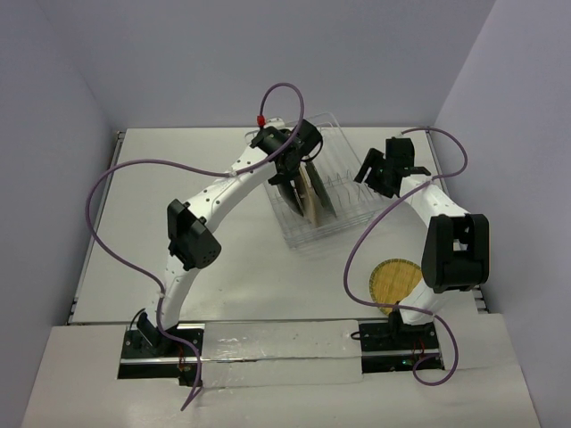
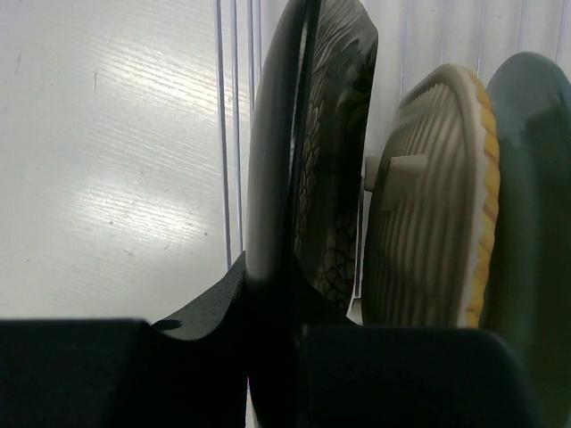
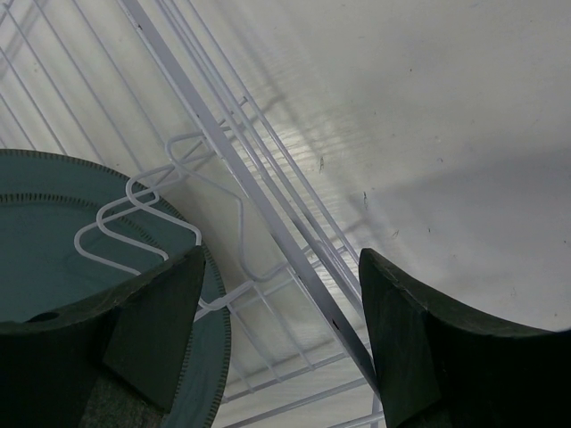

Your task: Load the plates into the dish rack

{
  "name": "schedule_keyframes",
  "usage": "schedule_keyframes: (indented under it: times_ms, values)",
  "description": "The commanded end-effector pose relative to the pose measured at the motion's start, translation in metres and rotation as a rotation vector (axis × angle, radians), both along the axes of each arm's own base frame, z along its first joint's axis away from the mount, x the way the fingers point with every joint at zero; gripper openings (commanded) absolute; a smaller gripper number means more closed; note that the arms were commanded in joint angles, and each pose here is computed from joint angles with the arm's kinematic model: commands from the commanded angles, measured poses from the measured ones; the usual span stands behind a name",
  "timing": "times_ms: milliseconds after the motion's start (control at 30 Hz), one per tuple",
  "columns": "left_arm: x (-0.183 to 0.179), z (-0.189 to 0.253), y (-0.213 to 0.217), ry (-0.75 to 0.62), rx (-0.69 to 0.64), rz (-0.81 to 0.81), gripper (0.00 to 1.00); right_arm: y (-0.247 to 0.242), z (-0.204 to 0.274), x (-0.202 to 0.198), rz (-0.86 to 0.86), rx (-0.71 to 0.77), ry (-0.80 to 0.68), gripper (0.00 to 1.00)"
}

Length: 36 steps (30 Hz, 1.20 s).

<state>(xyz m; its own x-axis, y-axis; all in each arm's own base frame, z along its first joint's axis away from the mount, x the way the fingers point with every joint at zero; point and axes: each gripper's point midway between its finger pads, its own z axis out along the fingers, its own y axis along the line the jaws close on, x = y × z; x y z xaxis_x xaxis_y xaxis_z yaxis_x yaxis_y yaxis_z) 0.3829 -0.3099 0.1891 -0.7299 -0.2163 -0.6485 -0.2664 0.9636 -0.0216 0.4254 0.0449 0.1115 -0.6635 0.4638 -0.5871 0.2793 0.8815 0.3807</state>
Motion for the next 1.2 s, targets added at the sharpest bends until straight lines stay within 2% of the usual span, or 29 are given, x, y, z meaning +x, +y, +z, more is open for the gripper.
schedule_keyframes:
  times_ms: [0, 33, 133, 167, 467, 600, 733, 967, 1067, 1167]
  values:
    - [0.016, 0.015, -0.022, -0.077, -0.015, -0.105, 0.03, 0.008, 0.025, 0.005, 0.019, 0.009, -0.081, 0.77]
    - [0.016, 0.013, -0.025, -0.073, -0.016, -0.124, 0.07, 0.007, 0.025, 0.005, 0.018, 0.008, -0.081, 0.77]
    - [0.016, 0.018, -0.028, -0.084, -0.031, -0.145, 0.32, 0.007, 0.024, 0.006, 0.019, 0.007, -0.08, 0.77]
    - [0.017, 0.018, -0.029, -0.088, -0.033, -0.15, 0.37, 0.008, 0.024, 0.006, 0.019, 0.007, -0.078, 0.77]
    - [0.015, 0.005, -0.032, -0.053, -0.024, -0.172, 0.4, 0.008, 0.022, 0.006, 0.019, 0.008, -0.075, 0.77]
    - [0.014, 0.016, -0.029, -0.072, -0.037, -0.165, 0.44, 0.007, 0.023, 0.006, 0.019, 0.008, -0.075, 0.77]
    - [0.014, 0.053, -0.02, -0.151, -0.063, -0.154, 0.5, 0.005, 0.027, 0.006, 0.01, -0.002, -0.085, 0.78]
    - [0.008, 0.106, 0.015, -0.271, -0.067, -0.119, 0.76, -0.01, 0.041, 0.003, -0.031, -0.047, -0.113, 0.84]
    - [0.007, 0.119, 0.026, -0.307, -0.069, -0.11, 0.81, -0.015, 0.05, 0.002, -0.046, -0.052, -0.131, 0.87]
    - [0.008, 0.125, 0.041, -0.322, -0.062, -0.107, 0.82, -0.028, 0.057, -0.002, -0.084, -0.073, -0.144, 0.88]
